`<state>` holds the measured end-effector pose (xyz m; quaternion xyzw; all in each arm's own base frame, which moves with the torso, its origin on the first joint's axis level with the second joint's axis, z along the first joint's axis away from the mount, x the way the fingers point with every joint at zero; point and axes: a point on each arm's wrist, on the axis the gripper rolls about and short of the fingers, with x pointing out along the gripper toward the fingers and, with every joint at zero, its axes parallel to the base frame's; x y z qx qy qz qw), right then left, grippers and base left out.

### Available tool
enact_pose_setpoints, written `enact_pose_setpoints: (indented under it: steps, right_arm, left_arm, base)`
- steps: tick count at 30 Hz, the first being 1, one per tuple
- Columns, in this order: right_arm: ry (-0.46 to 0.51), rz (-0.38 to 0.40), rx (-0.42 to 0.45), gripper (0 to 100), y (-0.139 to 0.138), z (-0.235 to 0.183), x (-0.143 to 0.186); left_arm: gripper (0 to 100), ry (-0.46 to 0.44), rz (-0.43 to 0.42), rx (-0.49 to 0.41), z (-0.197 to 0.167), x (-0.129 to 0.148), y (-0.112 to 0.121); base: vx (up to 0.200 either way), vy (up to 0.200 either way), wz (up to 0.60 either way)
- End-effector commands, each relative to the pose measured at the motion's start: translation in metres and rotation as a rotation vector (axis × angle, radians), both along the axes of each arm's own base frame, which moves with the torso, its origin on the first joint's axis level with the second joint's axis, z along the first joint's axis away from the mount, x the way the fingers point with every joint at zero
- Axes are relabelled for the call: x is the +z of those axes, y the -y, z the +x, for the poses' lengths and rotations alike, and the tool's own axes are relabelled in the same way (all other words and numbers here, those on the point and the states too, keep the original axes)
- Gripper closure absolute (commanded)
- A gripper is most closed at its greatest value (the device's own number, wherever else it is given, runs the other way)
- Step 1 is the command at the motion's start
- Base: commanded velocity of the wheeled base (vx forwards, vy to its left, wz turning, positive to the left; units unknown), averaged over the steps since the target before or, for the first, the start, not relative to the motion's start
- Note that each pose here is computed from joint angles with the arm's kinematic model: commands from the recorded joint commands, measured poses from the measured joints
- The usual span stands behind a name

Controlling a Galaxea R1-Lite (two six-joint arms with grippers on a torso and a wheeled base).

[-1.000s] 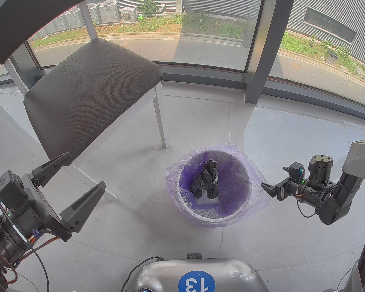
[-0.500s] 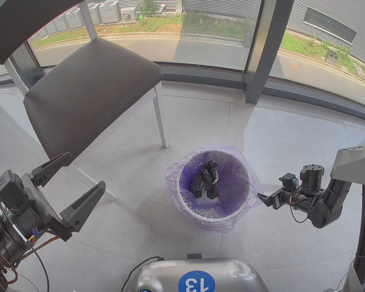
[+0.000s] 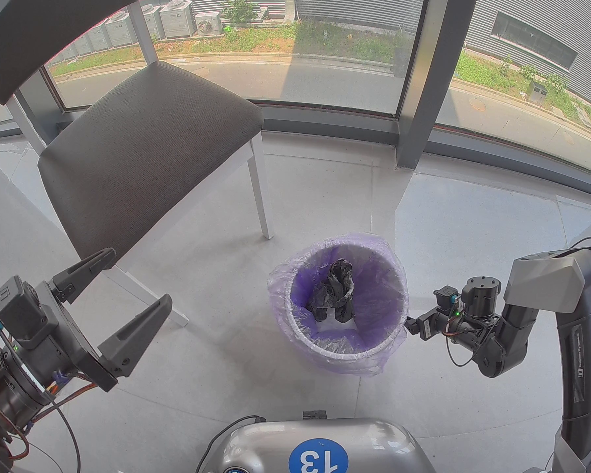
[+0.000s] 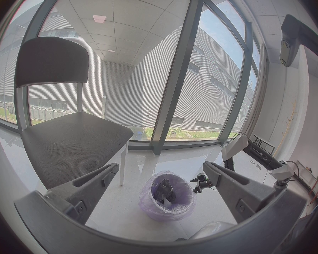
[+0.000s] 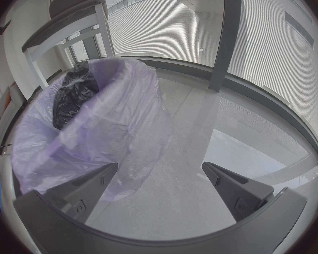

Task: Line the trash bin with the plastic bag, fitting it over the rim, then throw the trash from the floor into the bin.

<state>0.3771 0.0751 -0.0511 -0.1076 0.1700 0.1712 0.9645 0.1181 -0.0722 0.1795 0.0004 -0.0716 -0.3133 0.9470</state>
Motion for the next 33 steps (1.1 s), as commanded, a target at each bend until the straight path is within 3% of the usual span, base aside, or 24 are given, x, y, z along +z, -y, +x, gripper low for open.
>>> enact_pose_setpoints:
  steps: [1, 9, 18, 26, 33]
  right_arm:
    - [-0.017, 0.014, -0.006, 0, -0.003, 0.004, -0.016]
    - [-0.003, 0.057, -0.023, 0, -0.003, 0.006, -0.007]
    - [0.06, 0.08, -0.026, 0, 0.007, -0.002, 0.029]
    - [0.108, 0.119, -0.008, 0, 0.041, -0.006, 0.058]
    - [0.136, 0.126, -0.019, 0, 0.047, -0.007, 0.072]
  left_arm:
    - [0, 0.0, 0.0, 0.0, 0.0, 0.0, 0.0]
    - [0, -0.003, 0.001, 0.0, 0.0, 0.0, 0.0]
    - [0, -0.001, 0.001, 0.0, 0.0, 0.0, 0.0]
    - [0, 0.0, 0.0, -0.002, 0.0, 0.0, 0.0]
    - [0, -0.015, 0.008, -0.002, 0.001, -0.002, 0.001]
  base:
    - [0.0, 0.0, 0.0]
    - [0.0, 0.0, 0.0]
    - [0.0, 0.0, 0.0]
    - [0.0, 0.0, 0.0]
    - [0.0, 0.0, 0.0]
